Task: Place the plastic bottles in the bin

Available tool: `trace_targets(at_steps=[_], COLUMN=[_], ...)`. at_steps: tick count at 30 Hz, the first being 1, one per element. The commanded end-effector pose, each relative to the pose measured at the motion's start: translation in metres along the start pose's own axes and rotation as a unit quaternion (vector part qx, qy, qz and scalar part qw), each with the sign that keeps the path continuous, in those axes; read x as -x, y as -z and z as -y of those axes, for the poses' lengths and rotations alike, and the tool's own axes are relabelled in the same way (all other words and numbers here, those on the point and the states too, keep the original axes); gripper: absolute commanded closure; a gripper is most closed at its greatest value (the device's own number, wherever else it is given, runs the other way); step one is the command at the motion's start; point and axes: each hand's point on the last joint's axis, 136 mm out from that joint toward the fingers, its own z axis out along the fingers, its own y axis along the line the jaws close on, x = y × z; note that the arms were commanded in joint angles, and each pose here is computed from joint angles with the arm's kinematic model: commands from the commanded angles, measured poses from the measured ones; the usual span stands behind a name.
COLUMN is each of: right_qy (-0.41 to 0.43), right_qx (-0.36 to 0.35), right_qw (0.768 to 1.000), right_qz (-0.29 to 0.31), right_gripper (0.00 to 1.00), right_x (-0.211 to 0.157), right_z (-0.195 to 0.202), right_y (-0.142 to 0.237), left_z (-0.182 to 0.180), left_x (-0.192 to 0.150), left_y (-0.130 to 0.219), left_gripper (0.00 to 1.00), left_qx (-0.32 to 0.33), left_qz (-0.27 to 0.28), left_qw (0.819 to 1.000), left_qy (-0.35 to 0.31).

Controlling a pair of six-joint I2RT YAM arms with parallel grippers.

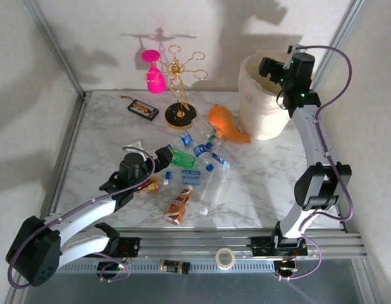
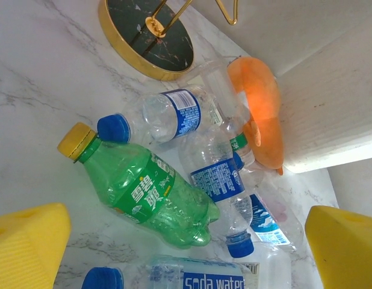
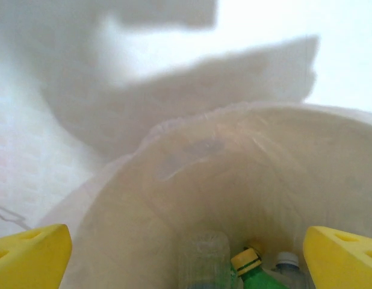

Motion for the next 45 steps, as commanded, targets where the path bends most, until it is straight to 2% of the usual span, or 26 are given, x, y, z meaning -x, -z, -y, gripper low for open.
trace_targets(at_steps=[1,5,9,14,19,27,32,37,45], right_qy=[0.014,0.025,0.024,0.034,0.027,-0.026,-0.013,-0.049,-0.084], right_qx=[0.033,0.064,0.105,0.157,0.189,0.123,0.057,-0.004,0.017], right_qw=[0.998,0.996,0.993,0.987,0.98,0.975,0.965,0.957,0.948], right_qz=[0.056,0.065,0.055,0.01,-0.053,-0.185,-0.257,-0.286,-0.305], right_gripper=[0.01,0.01,0.01,0.01,0.01,0.01,0.01,0.01,0.01], right_x=[0.046,0.042,0.014,-0.046,-0.117,-0.242,-0.309,-0.349,-0.383], right_z=[-0.032,-0.067,-0.101,-0.146,-0.172,-0.159,-0.138,-0.114,-0.12], right_y=[0.043,0.069,0.094,0.124,0.148,0.163,0.167,0.176,0.17], left_z=[0.017,0.027,0.032,0.041,0.041,0.017,0.001,-0.009,-0.013], left_x=[0.013,0.019,0.022,0.025,0.024,0.027,0.027,0.022,0.016], left_y=[0.002,0.002,-0.001,-0.007,-0.015,-0.01,-0.005,-0.002,-0.004], left_gripper=[0.0,0.0,0.0,0.01,0.01,0.0,0.0,0.0,0.01], left_qx=[-0.024,-0.041,-0.042,-0.053,-0.054,-0.008,0.02,0.031,0.034], left_qz=[0.016,0.024,0.024,0.023,0.023,0.051,0.062,0.061,0.054], left_qw=[0.999,0.999,0.998,0.997,0.997,0.998,0.997,0.997,0.998], left_qy=[-0.014,-0.023,-0.034,-0.051,-0.052,-0.046,-0.041,-0.027,-0.015])
